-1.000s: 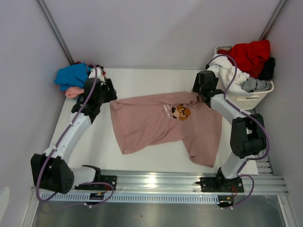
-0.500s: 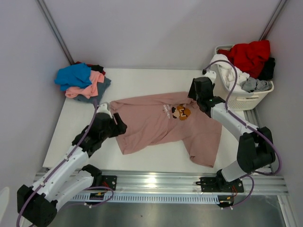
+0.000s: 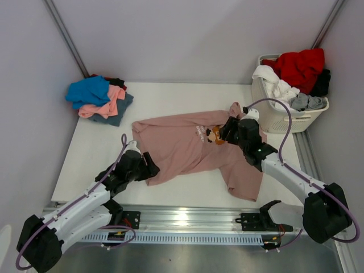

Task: Fold and stack the t-shirts
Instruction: Flatten out the tshirt

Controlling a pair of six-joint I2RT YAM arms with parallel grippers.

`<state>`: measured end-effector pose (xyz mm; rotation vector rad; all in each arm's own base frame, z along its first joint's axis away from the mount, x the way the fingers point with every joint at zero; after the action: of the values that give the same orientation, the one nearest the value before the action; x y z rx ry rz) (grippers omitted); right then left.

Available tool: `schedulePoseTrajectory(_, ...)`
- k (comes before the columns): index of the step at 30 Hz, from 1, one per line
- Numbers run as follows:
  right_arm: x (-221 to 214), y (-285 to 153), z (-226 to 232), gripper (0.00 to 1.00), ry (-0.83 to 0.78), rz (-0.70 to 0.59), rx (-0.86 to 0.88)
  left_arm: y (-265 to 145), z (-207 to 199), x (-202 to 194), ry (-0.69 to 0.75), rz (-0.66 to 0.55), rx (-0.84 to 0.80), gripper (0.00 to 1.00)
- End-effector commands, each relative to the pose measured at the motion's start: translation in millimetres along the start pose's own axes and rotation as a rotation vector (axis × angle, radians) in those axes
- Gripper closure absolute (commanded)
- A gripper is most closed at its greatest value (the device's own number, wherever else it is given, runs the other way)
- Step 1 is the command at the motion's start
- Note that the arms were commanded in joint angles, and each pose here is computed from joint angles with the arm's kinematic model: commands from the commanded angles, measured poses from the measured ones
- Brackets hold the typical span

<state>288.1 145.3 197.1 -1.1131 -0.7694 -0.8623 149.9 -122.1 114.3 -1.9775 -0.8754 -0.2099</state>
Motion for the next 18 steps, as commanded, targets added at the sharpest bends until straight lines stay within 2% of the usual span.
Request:
schedulePoseTrajectory(1,-2.1,-7.0,11.5,0.39,0.072,-0.04,0.123,6.2,-9.3,-1.3,-0.028,-0.005,-0.066,0.37)
schedulePoseTrajectory(7,-29.8,-22.1,10.6,0.4,0.121,0.006,0.21,-1.1,1.5,-11.2,-0.024,0.035,-0.013,0.37)
schedulePoseTrajectory(12,-49.2,-36.2,3.1,0.4,0.114,0.042,0.204,-10.8,7.4,-19.8,-0.009,0.034,-0.008,0.37)
schedulePoseTrajectory(18,-59.8,-39.7,0.6,0.4,0.106,0.071,0.198,-6.0,22.1,-34.3,-0.016,0.095,0.048,0.4)
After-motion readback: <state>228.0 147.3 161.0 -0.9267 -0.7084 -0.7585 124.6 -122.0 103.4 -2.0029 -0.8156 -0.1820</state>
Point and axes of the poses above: each gripper's point midway between its finger pads, its own y axis out along the fingers, its own z axis along the line the jaws close on, x = y × z, the point moved 7 cm from there along -y, back along the fingers, and after that the axes turned 10 degrees about -y, right-handed, at the moved point
